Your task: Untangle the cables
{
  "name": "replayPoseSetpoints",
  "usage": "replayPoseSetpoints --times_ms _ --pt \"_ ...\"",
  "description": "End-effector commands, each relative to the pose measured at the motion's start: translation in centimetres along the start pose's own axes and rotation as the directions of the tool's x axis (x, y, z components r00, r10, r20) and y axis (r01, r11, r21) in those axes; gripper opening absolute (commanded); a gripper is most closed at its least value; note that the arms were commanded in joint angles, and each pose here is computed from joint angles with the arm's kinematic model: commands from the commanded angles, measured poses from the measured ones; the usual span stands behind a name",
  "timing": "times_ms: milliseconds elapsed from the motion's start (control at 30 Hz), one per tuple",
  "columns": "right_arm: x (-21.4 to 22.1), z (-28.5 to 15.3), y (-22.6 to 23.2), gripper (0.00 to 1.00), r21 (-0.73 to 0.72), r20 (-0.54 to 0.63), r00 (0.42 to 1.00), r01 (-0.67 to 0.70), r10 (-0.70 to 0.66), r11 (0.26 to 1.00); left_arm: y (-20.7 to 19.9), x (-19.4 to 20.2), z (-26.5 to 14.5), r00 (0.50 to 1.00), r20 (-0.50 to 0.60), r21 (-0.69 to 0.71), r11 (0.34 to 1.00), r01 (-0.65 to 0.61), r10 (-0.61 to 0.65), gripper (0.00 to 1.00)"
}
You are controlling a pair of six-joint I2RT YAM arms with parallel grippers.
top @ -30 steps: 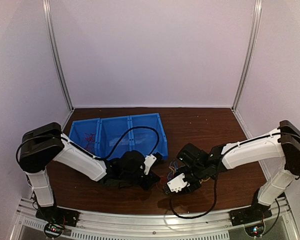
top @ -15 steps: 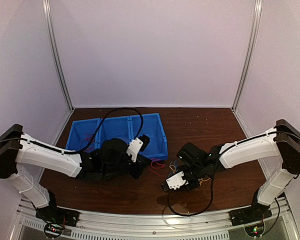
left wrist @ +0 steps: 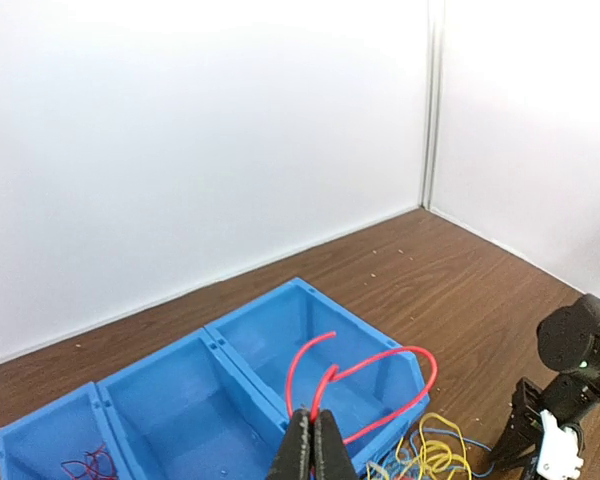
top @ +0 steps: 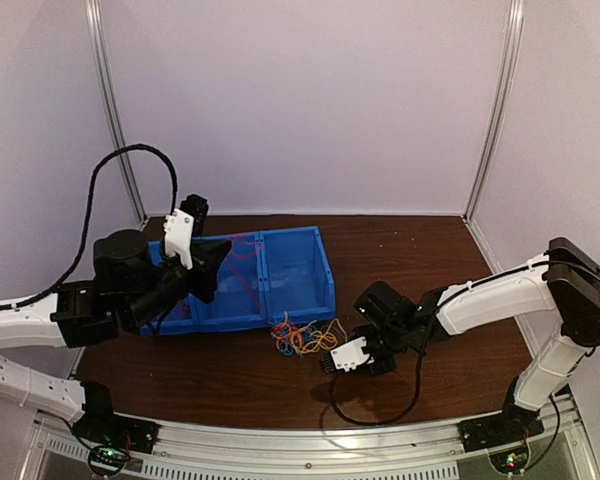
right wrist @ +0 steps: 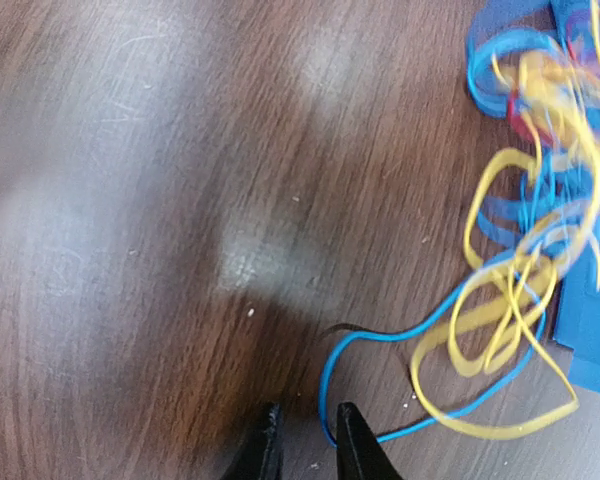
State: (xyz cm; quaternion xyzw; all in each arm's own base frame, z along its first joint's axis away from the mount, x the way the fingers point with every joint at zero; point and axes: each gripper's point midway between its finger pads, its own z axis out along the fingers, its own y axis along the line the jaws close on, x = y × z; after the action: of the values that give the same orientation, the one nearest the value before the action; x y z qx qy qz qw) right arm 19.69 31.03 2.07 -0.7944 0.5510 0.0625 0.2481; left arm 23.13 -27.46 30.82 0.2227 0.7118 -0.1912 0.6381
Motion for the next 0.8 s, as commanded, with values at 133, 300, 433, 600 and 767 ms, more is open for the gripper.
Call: replayPoseSetpoints --times_ms 133,300,433,600,767 --pt "2.4 0.2 2.0 0.19 -0.083 -0.096 0.994 -0.056 0.048 0.995 3.4 -4.6 -2.6 0.997 0.053 -0.128 0.991 -0.042 0.049 0.00" --pt "-2.4 -4.3 -0.9 0.32 -0.048 0.049 0.997 -0.053 0.056 0.997 2.4 -1.2 -1.6 1.000 -0.017 -0.087 0.996 -0.021 0.020 0.00" --pt "-6.5 -7.2 -2.9 0.47 -0.017 0.208 0.975 -0.075 0.077 0.997 2.0 0.2 -1.3 1.000 -0.017 -0.068 0.997 0.020 -0.021 0.00" --pt "-8.7 -8.1 -4.5 0.50 -0.021 0.263 0.961 -0.088 0.090 0.996 0.7 -1.6 -1.3 0.997 0.023 0.005 0.997 0.077 -0.077 0.00" --pt "-8.3 -11.4 -7.1 0.50 0.024 0.313 0.939 -0.160 0.144 0.987 -4.7 -3.8 0.0 0.999 0.037 0.253 0.968 0.007 -0.017 0.00"
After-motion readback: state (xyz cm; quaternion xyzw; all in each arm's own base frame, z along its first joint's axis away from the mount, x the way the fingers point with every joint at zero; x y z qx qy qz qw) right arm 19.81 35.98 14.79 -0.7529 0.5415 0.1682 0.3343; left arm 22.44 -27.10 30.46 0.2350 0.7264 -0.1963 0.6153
